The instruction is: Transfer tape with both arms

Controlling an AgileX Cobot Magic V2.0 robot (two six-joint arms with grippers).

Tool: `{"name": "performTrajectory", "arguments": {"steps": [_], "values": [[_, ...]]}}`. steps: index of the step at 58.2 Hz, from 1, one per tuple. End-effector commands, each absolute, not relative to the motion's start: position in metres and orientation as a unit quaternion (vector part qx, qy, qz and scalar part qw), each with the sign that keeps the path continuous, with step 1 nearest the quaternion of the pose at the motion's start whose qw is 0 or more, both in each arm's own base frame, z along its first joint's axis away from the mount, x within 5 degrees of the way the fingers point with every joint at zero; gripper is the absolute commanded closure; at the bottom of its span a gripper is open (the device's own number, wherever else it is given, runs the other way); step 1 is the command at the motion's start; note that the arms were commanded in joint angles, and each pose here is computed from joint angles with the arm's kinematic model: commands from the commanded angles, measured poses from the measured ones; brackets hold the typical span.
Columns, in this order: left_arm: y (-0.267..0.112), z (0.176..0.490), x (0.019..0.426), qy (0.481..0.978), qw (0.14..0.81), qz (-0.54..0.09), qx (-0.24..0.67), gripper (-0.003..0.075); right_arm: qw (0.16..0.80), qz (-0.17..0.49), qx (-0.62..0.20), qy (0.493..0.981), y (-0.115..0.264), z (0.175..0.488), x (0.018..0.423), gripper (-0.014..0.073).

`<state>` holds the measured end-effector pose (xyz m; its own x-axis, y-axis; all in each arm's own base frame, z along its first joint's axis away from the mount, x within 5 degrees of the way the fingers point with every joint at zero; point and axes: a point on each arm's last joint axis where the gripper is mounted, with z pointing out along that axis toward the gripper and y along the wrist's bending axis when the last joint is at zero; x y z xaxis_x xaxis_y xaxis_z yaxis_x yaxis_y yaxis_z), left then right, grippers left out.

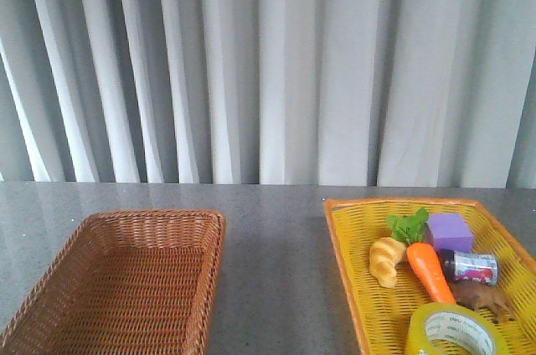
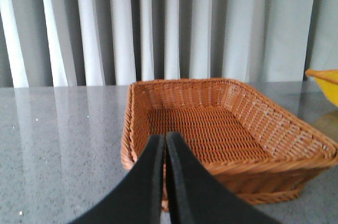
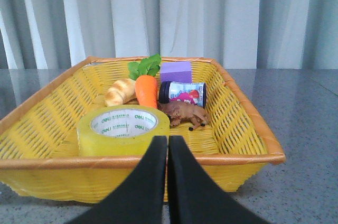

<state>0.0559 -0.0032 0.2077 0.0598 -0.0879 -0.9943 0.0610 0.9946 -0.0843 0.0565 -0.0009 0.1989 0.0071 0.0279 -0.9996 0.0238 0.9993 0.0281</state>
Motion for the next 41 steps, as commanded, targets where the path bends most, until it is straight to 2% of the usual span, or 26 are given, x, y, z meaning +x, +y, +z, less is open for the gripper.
{"name": "performTrajectory", "arguments": {"steps": [1,11,20,31,37,41], "values": [[-0.002,0.252,0.045,0.592,0.804,-0.055,-0.014,0.0726,0.756,0.006,0.035,0.653,-0.003,0.223,0.053,0.0602],[-0.002,0.299,0.042,0.564,0.824,-0.057,-0.013,0.0726,0.789,0.002,0.028,0.614,-0.002,0.266,0.045,0.0602],[-0.003,0.337,0.056,0.592,0.804,-0.056,-0.012,0.0726,0.798,-0.001,0.024,0.603,-0.002,0.313,0.048,0.0602],[-0.005,0.373,0.09,0.676,0.735,-0.054,-0.008,0.0726,0.753,0.007,0.015,0.658,-0.001,0.358,0.074,0.0602],[-0.007,0.38,0.105,0.709,0.703,-0.052,-0.006,0.0726,0.711,0.008,0.006,0.703,0.0,0.368,0.091,0.0602],[-0.007,0.378,0.115,0.725,0.687,-0.051,-0.006,0.0726,0.674,0.004,-0.001,0.738,0.0,0.363,0.106,0.0602]]}}
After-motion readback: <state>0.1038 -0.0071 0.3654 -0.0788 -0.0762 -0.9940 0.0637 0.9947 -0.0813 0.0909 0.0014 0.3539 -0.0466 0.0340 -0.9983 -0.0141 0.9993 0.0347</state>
